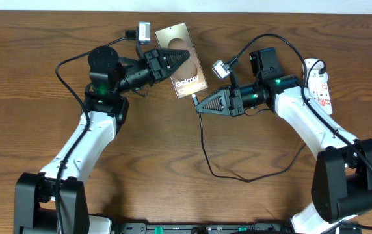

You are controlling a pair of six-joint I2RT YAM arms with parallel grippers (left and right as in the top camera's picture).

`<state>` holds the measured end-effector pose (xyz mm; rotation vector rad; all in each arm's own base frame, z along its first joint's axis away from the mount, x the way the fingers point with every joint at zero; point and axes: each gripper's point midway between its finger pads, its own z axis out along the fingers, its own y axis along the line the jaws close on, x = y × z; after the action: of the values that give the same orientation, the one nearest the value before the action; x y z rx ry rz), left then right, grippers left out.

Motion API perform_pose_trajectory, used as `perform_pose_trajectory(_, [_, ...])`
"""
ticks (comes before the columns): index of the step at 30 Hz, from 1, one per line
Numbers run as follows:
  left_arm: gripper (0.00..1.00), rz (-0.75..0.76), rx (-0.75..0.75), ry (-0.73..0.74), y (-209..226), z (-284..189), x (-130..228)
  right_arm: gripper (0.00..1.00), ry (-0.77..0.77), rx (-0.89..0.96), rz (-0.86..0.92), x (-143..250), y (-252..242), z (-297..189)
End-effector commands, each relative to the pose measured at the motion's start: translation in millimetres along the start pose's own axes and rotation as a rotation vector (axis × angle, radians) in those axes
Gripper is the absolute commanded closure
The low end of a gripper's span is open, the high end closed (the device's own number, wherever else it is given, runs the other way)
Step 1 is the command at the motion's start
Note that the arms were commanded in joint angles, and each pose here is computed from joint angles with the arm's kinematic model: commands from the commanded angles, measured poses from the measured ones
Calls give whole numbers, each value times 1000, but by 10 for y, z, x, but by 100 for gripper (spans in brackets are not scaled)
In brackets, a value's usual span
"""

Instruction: Plug charger to phone and switch on socket

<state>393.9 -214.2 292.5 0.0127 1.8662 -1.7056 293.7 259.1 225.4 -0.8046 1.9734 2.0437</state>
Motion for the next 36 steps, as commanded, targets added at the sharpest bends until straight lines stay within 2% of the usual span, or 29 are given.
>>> perform_pose_trajectory(1, [93, 53, 40, 29, -143, 4, 34, 99, -3, -26, 17, -11, 43, -9])
perform_pose_trajectory(7, [93, 86, 48, 45, -154, 2, 63, 99, -3, -27, 2, -22, 45, -9])
perform_pose_trajectory(13, [93, 129, 66, -26, -231, -69, -120, 99, -3, -27, 4, -20, 49, -9])
perform_pose_trajectory(20, [93, 133, 66, -41, -239, -70, -148, 99, -3, -27, -31, -46, 58, -8])
perform_pose_trajectory(28, [93, -65, -96, -136, 179, -87, -258, 99, 6, -32, 20, 0, 102, 25])
perform_pose_trajectory(36, [93, -85, -70, -98, 128, -71, -194, 99, -24, -12, 78, 185, 400, -112])
